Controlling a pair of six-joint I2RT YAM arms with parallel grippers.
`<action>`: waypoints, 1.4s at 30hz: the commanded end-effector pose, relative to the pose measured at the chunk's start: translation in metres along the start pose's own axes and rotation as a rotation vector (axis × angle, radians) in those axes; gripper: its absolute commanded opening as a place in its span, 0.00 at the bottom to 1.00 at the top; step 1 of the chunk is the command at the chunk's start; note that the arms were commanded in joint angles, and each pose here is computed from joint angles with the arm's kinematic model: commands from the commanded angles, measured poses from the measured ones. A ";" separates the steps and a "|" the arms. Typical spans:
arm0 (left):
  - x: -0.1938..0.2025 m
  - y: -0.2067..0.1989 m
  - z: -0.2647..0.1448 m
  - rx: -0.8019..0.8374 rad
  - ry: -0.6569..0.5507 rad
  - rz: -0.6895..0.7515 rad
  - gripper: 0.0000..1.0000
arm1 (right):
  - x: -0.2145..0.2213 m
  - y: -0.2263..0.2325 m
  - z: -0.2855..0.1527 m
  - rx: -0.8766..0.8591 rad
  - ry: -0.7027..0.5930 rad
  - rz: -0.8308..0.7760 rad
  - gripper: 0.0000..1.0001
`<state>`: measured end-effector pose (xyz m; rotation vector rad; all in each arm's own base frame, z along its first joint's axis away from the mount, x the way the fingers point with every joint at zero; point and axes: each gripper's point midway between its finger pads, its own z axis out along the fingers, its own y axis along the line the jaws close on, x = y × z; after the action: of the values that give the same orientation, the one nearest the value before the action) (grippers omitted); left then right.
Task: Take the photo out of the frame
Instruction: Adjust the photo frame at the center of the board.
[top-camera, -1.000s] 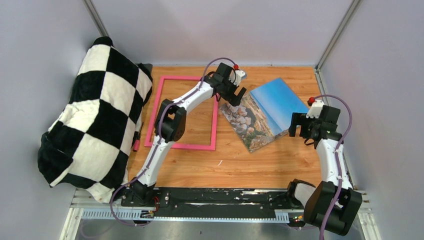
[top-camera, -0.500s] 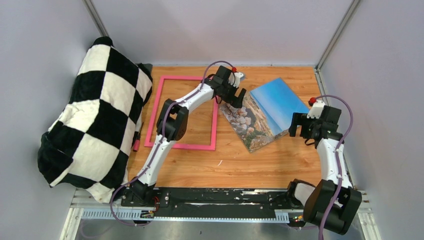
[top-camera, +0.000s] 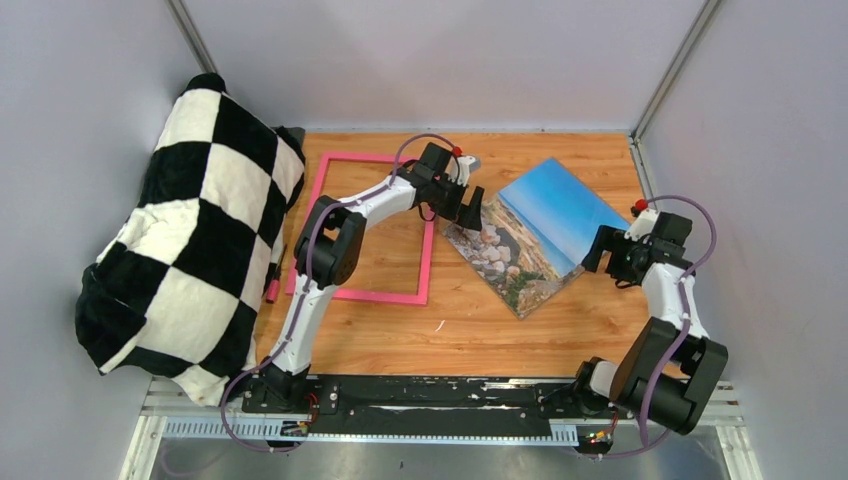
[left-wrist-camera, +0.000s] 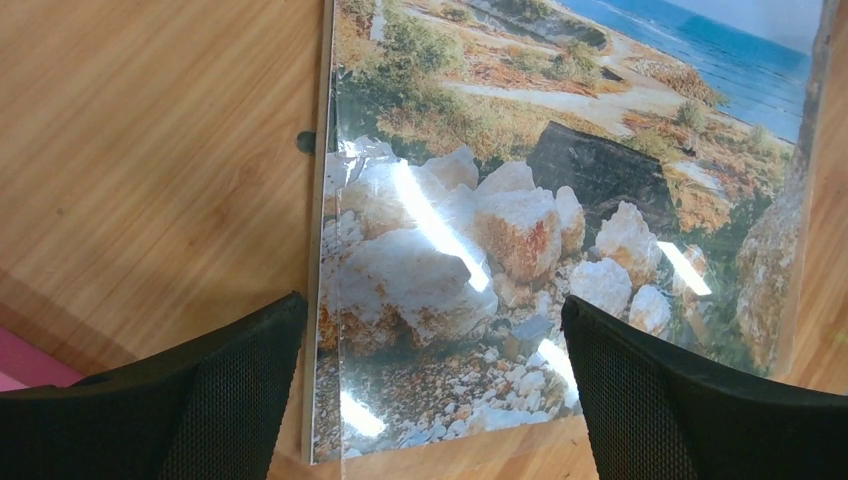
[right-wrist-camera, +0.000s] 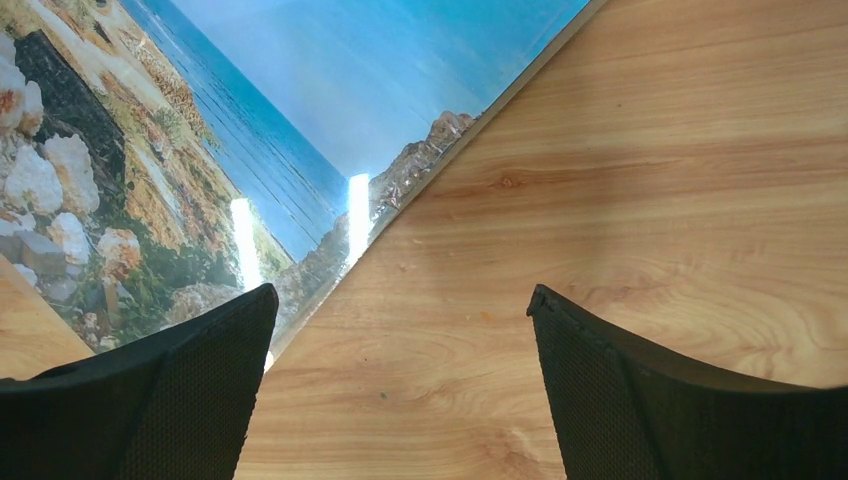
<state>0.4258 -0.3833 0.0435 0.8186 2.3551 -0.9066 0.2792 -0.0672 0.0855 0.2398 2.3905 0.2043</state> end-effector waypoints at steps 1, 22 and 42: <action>0.065 0.001 0.010 0.009 0.174 -0.139 1.00 | -0.010 0.000 0.004 -0.028 0.010 0.063 0.96; 0.084 -0.026 0.007 0.084 0.225 -0.138 1.00 | -0.007 -0.031 0.063 -0.001 0.204 0.171 0.98; 0.132 -0.061 -0.017 0.188 0.355 -0.125 1.00 | -0.079 0.001 0.129 -0.149 0.144 0.115 0.98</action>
<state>0.3470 -0.3875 0.0454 0.9544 2.4009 -1.1256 0.4070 -0.0923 0.0432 0.3303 2.4987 0.3791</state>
